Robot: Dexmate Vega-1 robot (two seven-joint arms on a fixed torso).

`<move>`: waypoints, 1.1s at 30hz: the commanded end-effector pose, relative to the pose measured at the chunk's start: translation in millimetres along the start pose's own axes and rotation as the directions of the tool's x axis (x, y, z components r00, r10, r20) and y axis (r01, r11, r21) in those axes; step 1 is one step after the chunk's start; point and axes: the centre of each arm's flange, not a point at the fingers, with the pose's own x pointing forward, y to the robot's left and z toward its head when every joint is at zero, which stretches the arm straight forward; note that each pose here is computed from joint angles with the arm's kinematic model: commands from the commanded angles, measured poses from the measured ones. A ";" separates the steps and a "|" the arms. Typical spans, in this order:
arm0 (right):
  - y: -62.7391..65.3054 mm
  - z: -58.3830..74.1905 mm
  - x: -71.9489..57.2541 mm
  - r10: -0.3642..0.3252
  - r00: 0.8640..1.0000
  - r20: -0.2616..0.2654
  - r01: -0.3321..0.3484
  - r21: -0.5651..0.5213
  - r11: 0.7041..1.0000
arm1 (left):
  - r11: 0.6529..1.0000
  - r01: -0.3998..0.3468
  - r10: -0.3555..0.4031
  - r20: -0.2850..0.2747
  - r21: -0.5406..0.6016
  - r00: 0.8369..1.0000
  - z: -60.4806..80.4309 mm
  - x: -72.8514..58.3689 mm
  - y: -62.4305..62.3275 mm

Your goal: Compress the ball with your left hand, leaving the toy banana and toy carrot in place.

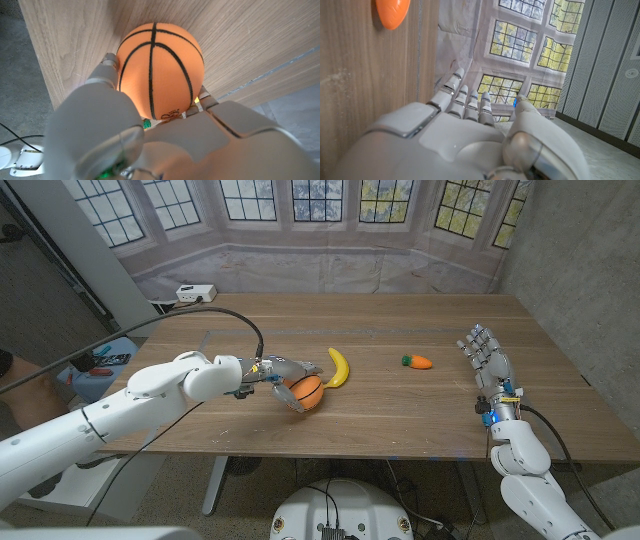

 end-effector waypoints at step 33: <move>0.0 -2.9 -6.6 -0.036 0.999 0.005 0.035 0.027 0.999 | 0.992 -0.124 0.125 0.017 -0.010 0.992 -2.4 -2.4 3.4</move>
